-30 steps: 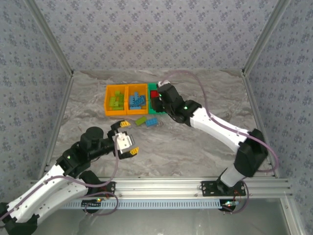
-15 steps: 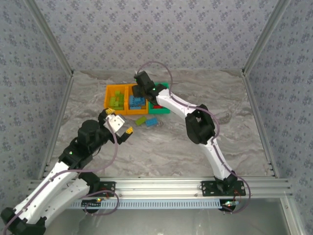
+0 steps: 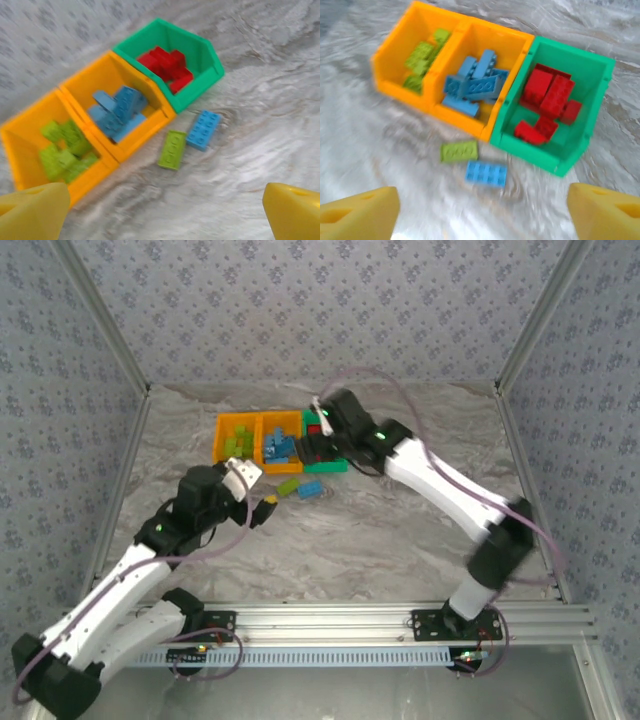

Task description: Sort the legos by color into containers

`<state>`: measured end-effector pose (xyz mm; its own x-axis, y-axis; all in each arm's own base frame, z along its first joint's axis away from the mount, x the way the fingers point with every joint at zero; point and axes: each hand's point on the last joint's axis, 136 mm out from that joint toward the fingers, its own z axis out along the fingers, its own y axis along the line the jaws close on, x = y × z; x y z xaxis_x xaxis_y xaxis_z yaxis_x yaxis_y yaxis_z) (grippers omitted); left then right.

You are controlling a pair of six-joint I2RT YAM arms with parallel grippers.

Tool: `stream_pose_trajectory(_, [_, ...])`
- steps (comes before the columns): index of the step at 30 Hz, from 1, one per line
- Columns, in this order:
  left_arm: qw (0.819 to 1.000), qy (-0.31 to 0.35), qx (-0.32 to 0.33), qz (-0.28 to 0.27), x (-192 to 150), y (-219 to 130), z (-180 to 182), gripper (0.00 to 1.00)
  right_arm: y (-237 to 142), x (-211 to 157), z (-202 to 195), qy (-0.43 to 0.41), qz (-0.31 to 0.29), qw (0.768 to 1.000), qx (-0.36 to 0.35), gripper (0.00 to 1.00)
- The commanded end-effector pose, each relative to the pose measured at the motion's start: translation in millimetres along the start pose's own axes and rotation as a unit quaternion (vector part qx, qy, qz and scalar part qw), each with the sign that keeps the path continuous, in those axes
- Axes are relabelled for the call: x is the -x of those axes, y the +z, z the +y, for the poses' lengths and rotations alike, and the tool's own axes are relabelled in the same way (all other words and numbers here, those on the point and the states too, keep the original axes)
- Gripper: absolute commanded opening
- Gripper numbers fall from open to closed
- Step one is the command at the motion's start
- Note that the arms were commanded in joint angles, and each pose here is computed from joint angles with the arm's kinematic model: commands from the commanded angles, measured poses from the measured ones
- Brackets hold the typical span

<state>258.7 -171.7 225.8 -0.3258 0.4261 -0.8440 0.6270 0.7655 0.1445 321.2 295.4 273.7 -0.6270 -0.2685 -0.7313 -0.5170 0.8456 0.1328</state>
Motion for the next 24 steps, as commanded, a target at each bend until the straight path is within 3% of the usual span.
stream_pose_trajectory(1, [0.993, -0.097, -0.061, 0.034, 23, 3, -23, 0.97, -59, -61, 2, 0.005, 0.046, 0.999, 0.022, 0.97])
stream_pose_trajectory(6, [0.985, -0.104, -0.078, 0.116, 15, 55, -52, 0.94, -111, -132, 2, 0.064, 0.076, 0.992, 0.073, 1.00])
stream_pose_trajectory(13, [0.960, -0.122, -0.062, 0.243, -26, 131, -57, 0.84, -142, -174, -7, 0.151, 0.043, 0.983, 0.100, 1.00])
stream_pose_trajectory(18, [0.951, -0.118, -0.059, 0.280, -49, 172, -53, 0.79, -140, -188, -18, 0.181, 0.044, 0.979, 0.077, 1.00])
stream_pose_trajectory(24, [0.952, -0.083, -0.052, 0.290, -62, 205, -47, 0.72, -138, -190, -27, 0.176, 0.056, 0.982, 0.042, 1.00])
